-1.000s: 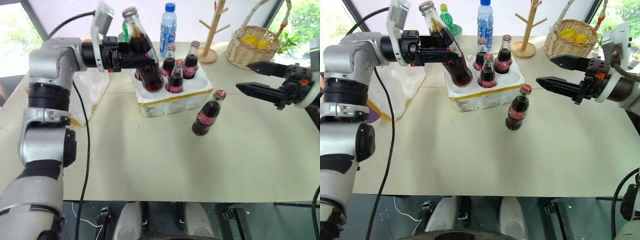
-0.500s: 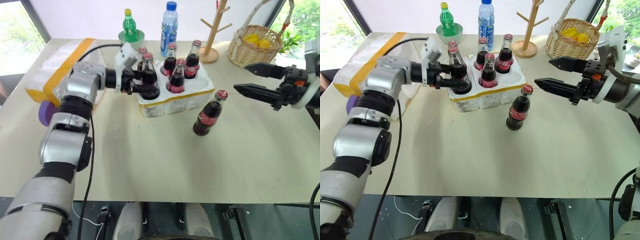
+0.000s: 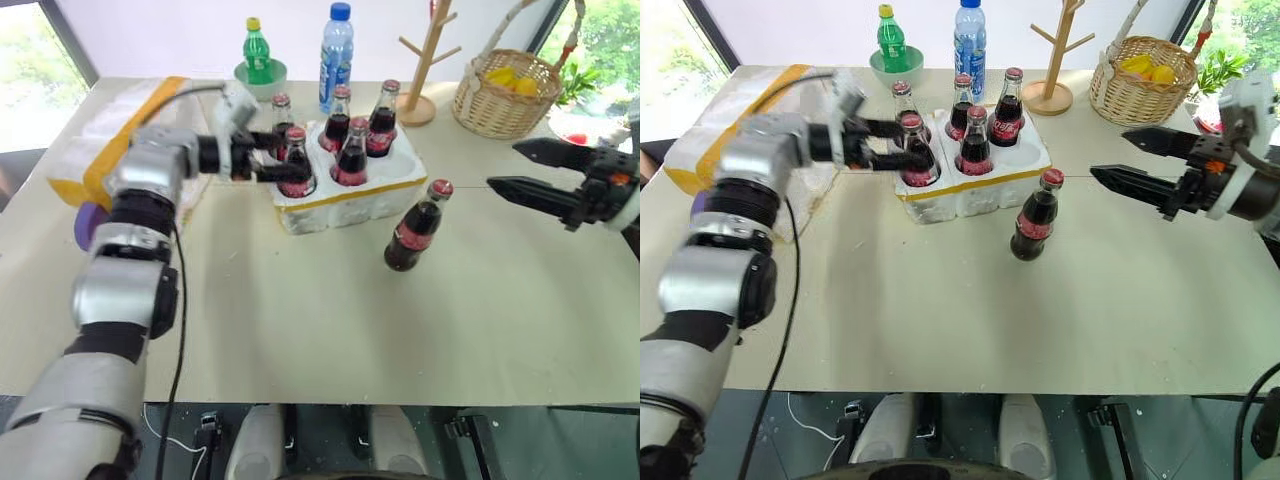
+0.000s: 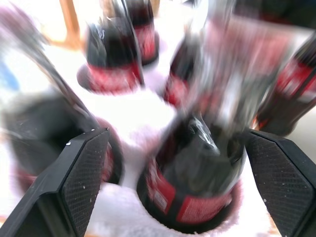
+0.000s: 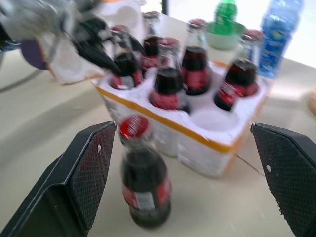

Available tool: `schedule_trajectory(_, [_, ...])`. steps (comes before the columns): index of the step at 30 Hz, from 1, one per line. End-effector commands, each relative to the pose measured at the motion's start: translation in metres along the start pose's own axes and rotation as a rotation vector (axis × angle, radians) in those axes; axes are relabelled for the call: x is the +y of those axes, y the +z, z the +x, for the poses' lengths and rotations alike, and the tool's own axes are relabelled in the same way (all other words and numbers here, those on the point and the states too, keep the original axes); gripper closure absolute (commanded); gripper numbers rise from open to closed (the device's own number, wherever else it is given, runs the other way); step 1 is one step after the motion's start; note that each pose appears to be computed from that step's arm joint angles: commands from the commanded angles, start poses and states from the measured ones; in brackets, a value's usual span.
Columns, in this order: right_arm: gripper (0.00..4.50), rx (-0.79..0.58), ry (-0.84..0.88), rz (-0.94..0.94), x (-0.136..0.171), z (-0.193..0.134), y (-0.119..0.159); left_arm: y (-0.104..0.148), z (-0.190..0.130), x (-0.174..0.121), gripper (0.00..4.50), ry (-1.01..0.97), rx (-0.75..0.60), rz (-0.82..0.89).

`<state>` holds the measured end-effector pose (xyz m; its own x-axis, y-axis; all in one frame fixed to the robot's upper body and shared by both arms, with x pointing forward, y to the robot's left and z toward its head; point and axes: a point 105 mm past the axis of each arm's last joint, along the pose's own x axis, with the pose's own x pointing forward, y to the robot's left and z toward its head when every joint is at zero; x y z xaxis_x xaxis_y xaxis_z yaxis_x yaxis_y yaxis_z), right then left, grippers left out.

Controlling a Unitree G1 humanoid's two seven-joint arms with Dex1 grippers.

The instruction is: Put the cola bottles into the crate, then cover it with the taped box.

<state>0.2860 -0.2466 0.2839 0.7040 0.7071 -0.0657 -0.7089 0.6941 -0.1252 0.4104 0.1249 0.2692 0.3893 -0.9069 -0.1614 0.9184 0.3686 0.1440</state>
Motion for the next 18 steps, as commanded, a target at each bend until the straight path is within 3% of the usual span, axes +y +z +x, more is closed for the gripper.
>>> schedule_trajectory(1, [0.0, -0.011, -0.055, -0.009, 0.001, -0.017, 0.003, 0.059, -0.033, -0.023, 0.08, -0.126, -0.11, 0.069])
schedule_trajectory(5, [0.0, 0.038, -0.071, 0.007, 0.013, -0.02, -0.024, 0.072, -0.067, -0.053, 0.08, -0.247, -0.098, 0.018])
schedule_trajectory(7, [0.0, 0.042, -0.069, 0.04, 0.023, -0.014, -0.038, 0.064, -0.077, -0.073, 0.08, -0.302, -0.04, 0.019])
schedule_trajectory(13, [0.0, 0.041, -0.098, 0.136, 0.04, 0.01, -0.072, 0.028, -0.079, -0.095, 0.08, -0.329, 0.114, 0.041])
schedule_trajectory(18, [0.0, 0.064, -0.112, 0.165, 0.048, 0.028, -0.095, 0.017, -0.071, -0.103, 0.08, -0.341, 0.131, 0.047])
